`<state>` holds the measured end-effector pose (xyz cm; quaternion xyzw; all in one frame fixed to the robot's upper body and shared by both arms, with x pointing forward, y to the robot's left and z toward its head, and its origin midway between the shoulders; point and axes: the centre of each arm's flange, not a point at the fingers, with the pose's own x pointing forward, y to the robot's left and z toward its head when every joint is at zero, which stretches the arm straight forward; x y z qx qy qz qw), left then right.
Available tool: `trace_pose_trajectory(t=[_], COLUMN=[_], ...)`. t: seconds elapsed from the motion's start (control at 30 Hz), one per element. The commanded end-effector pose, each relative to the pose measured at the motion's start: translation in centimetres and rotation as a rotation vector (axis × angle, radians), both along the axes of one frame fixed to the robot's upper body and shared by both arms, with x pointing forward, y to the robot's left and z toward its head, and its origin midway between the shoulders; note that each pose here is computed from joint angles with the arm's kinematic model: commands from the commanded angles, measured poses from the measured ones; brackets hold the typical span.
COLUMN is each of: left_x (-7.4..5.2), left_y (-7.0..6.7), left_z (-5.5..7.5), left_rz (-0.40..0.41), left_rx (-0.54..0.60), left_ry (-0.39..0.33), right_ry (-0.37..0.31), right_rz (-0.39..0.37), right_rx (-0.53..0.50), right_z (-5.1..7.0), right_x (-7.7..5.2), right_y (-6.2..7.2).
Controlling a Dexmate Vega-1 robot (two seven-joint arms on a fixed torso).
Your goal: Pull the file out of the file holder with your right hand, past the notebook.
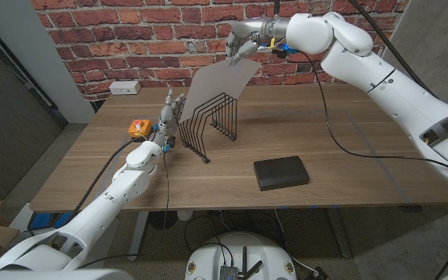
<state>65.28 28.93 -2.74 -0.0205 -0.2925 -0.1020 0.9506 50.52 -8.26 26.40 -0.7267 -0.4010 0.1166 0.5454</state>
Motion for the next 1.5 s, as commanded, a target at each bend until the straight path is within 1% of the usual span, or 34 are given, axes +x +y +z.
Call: trace_pose_trajectory(t=[0.03,0.27,0.43,0.63,0.77,1.03,1.5], left_x=[0.0,0.0,0.0,0.0,0.0,0.0,0.0], left_y=[0.0,0.0,0.0,0.0,0.0,0.0,0.0], left_z=[0.0,-0.1,-0.1,-0.1,-0.1,0.0,-0.1], left_rz=[0.0,0.0,0.0,0.0,0.0,0.0,0.0], left_rx=[0.0,0.0,0.0,0.0,0.0,0.0,0.0], left_ry=[0.001,0.001,0.001,0.001,0.001,0.001,0.001], right_ry=[-0.031,-0.045,-0.038,-0.032,-0.026,-0.033,-0.048], right_rz=[-0.001,0.005,0.008,0.003,0.013,0.001,-0.028], right_rx=[0.029,0.064,0.1,0.134,0.169,0.238,0.33], right_z=[-0.4,-0.2,-0.2,-0.5,-0.6,-0.9,-1.3], right_x=[-0.5,-1.1,-1.4,-1.7,-1.9,-2.7,-3.5], right_y=[-0.6,-1.2,-1.8,-2.5,-3.1,-4.3,-6.0])
